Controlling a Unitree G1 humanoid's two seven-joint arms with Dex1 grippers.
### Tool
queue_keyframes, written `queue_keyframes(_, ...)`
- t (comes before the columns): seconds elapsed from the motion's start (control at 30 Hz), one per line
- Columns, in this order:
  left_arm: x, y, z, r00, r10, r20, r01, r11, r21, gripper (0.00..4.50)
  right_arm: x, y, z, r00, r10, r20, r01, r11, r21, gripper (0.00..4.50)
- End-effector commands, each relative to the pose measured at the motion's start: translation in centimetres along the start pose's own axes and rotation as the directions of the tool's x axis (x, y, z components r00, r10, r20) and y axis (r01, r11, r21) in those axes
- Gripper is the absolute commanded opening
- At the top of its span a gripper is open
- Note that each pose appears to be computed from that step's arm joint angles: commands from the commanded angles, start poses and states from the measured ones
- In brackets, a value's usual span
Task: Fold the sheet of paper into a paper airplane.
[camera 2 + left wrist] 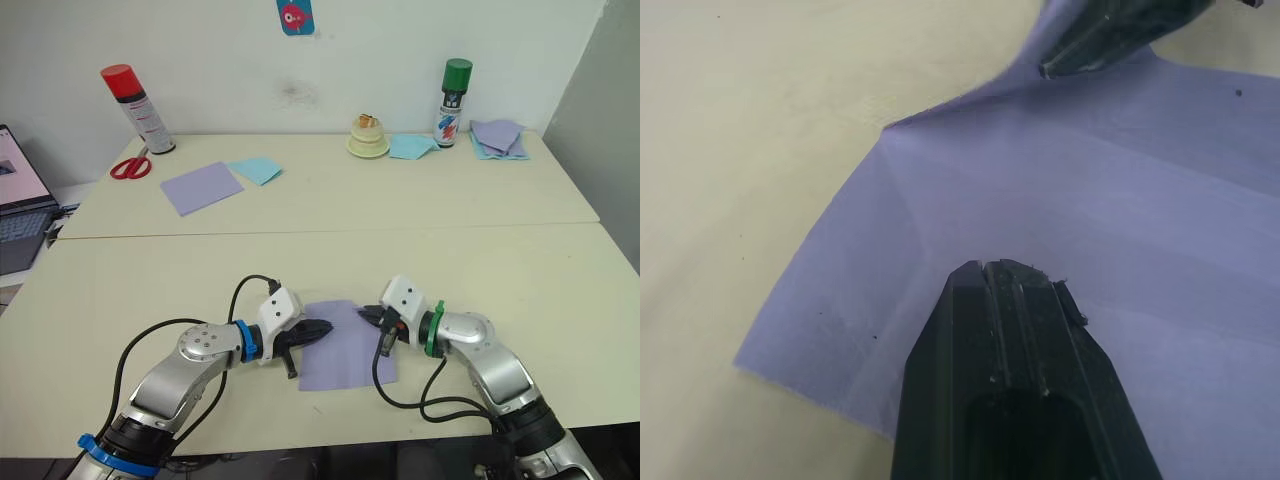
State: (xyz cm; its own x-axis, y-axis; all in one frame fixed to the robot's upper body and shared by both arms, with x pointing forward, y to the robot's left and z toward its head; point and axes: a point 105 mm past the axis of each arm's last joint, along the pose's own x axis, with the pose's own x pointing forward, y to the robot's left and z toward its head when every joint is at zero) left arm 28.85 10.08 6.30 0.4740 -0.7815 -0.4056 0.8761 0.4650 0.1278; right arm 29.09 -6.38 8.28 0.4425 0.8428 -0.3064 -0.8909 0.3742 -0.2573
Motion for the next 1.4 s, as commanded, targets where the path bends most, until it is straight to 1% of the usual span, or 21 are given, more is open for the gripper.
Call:
queue_keyframes(0.03, -0.2, 0.2, -0.7, 0.999, 0.006, -0.039, -0.006, 1.000, -0.001, 0.00, 0.4, 0.6, -0.2, 1.000, 0.028, -0.011, -0.029, 0.994, -0.103, 0.03)
queue_keyframes(0.17, -0.2, 0.3, -0.5, 0.999, 0.004, -0.036, -0.004, 1.000, 0.004, 0.00, 1.0, 0.3, -1.3, 0.997, 0.024, -0.074, -0.036, 0.985, -0.168, 0.03)
queue_keyframes(0.23, -0.1, 0.4, 0.1, 1.000, 0.001, -0.022, -0.001, 1.000, 0.011, 0.00, 1.2, 0.0, -1.8, 0.995, 0.015, -0.100, -0.034, 0.982, -0.187, 0.03)
queue_keyframes(0.43, 0.7, 1.0, 5.0, 0.993, -0.022, 0.117, 0.021, 1.000, 0.012, 0.00, 1.3, -0.2, -2.1, 0.992, 0.014, -0.124, -0.039, 0.979, -0.199, 0.03)
queue_keyframes(0.53, 1.2, 1.4, 6.0, 0.991, -0.020, 0.133, 0.017, 1.000, 0.025, 0.00, 1.3, -0.2, -2.2, 0.991, 0.016, -0.130, -0.042, 0.979, -0.201, 0.03)
queue_keyframes(0.6, 2.1, 1.8, 6.0, 0.993, -0.012, 0.119, 0.007, 0.999, 0.044, 0.00, 1.3, -0.3, -2.3, 0.991, 0.017, -0.135, -0.045, 0.978, -0.206, 0.03)
queue_keyframes(0.7, 3.7, 1.6, 4.8, 0.998, -0.034, 0.053, 0.030, 0.997, 0.076, 0.00, 1.3, -0.2, -2.3, 0.991, 0.016, -0.135, -0.044, 0.978, -0.204, 0.03)
queue_keyframes(0.8, 4.6, 1.4, 3.2, 0.999, -0.047, -0.018, 0.049, 0.994, 0.094, 0.00, 1.2, -0.1, -2.1, 0.991, 0.017, -0.132, -0.043, 0.978, -0.202, 0.03)
queue_keyframes(0.9, 5.3, 1.2, 2.3, 0.997, -0.051, -0.055, 0.055, 0.994, 0.091, 0.00, 1.2, 0.1, -2.2, 0.991, 0.022, -0.131, -0.048, 0.979, -0.198, 0.03)
queue_keyframes(0.97, 5.5, 1.1, 1.8, 0.996, -0.048, -0.074, 0.055, 0.994, 0.093, 0.00, 1.2, 0.4, -2.2, 0.992, 0.039, -0.122, -0.060, 0.984, -0.169, 0.03)
queue_keyframes(1.03, 5.6, 0.9, 1.4, 0.994, -0.057, -0.093, 0.066, 0.992, 0.103, 0.00, 1.1, 0.5, -2.0, 0.992, 0.049, -0.116, -0.069, 0.982, -0.174, 0.43)
queue_keyframes(1.07, 5.6, 0.9, 1.3, 0.994, -0.058, -0.097, 0.068, 0.992, 0.104, 0.00, 1.0, 1.0, -2.0, 0.989, 0.086, -0.121, -0.105, 0.982, -0.156, 0.67)
queue_keyframes(1.13, 5.5, 0.9, 1.1, 0.993, -0.059, -0.103, 0.069, 0.992, 0.105, 0.00, 0.7, 1.6, -2.1, 0.981, 0.140, -0.133, -0.158, 0.979, -0.132, 1.33)
queue_keyframes(1.2, 5.5, 0.9, 1.0, 0.993, -0.058, -0.105, 0.070, 0.992, 0.105, 0.00, 0.1, 2.6, -2.1, 0.964, 0.223, -0.143, -0.235, 0.969, -0.072, 1.97)
queue_keyframes(1.3, 5.4, 1.1, 1.1, 0.994, -0.056, -0.092, 0.064, 0.994, 0.092, 0.00, -0.9, 3.5, -1.8, 0.934, 0.328, -0.140, -0.335, 0.942, -0.031, 1.97)
queue_keyframes(1.37, 5.4, 1.2, 1.2, 0.994, -0.056, -0.092, 0.064, 0.994, 0.093, 0.00, -1.4, 3.5, -1.6, 0.924, 0.360, -0.128, -0.362, 0.932, 0.006, 1.97)
queue_keyframes(1.4, 5.4, 1.2, 1.2, 0.994, -0.056, -0.093, 0.065, 0.993, 0.094, 0.00, -1.6, 3.4, -1.4, 0.926, 0.363, -0.107, -0.362, 0.932, 0.035, 1.78)
